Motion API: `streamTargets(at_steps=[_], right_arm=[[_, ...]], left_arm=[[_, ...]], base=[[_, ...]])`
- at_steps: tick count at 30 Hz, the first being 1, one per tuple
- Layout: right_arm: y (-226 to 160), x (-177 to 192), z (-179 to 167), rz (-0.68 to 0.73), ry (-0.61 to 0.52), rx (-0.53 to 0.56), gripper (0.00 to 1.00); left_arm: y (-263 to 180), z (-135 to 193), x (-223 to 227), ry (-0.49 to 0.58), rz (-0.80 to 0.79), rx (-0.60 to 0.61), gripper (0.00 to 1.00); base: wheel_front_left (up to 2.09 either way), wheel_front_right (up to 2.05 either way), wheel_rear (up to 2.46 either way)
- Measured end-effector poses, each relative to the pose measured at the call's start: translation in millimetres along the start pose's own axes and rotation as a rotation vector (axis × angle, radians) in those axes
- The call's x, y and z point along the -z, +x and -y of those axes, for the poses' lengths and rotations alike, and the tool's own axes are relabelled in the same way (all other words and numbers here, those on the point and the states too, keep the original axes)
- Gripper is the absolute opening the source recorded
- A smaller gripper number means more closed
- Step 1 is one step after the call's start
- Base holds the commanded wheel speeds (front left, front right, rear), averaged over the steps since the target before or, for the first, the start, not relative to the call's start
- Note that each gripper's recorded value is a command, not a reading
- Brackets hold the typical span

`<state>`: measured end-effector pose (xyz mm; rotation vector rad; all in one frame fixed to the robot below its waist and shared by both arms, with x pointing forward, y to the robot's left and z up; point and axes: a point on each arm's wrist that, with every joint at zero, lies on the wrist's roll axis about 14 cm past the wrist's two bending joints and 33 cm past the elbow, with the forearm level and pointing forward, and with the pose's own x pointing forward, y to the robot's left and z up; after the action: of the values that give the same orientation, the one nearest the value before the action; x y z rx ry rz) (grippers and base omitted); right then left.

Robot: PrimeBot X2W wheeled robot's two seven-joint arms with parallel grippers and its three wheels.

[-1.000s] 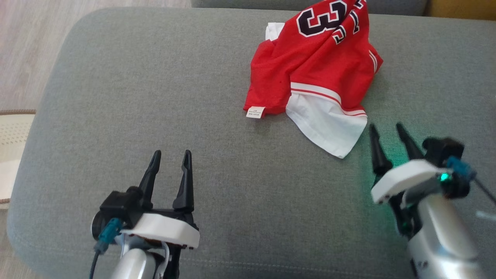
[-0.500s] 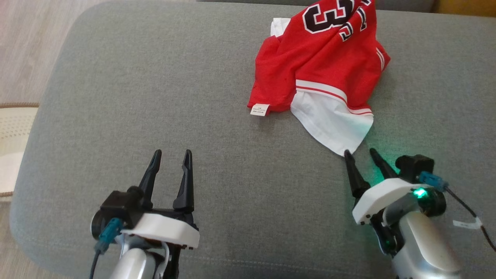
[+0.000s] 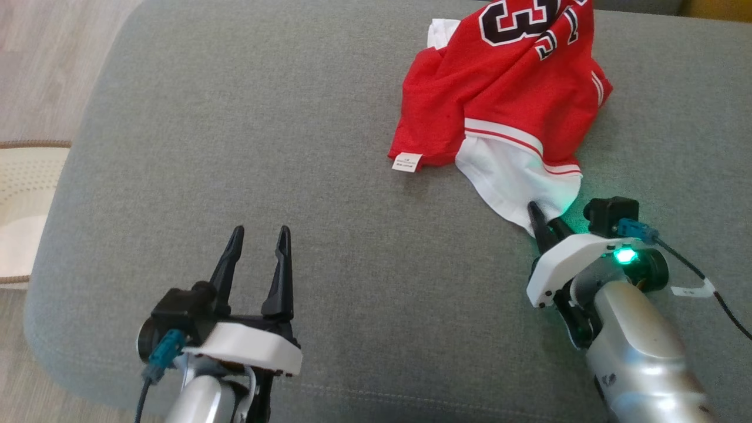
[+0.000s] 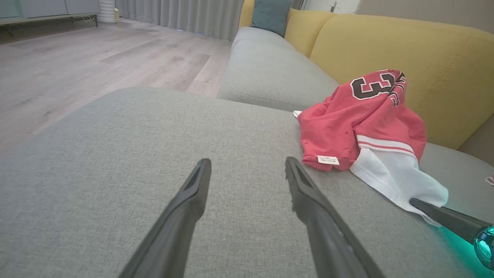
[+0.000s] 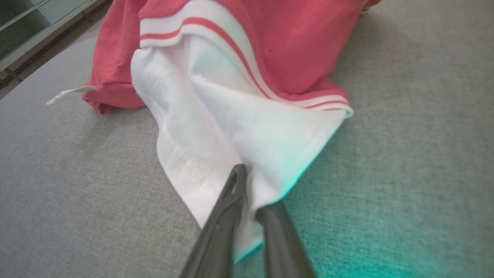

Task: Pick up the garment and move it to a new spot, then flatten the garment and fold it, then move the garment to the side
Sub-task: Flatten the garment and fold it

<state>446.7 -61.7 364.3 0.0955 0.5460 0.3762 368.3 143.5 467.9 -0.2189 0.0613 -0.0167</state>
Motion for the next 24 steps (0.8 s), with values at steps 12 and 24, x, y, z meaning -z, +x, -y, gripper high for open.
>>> streamTargets(at_steps=[12,24], right_arm=[[-38,9,40,0.033,0.054,0.111,0.00],[-111,15,105,0.014,0.074,0.323,0.00]], left_arm=[[12,18,4,-0.010,-0.006,0.060,1.00],[24,40,15,-0.017,-0.035,0.134,1.00]], base=[[0.00,0.00,0.00],[0.00,0.00,0.00]])
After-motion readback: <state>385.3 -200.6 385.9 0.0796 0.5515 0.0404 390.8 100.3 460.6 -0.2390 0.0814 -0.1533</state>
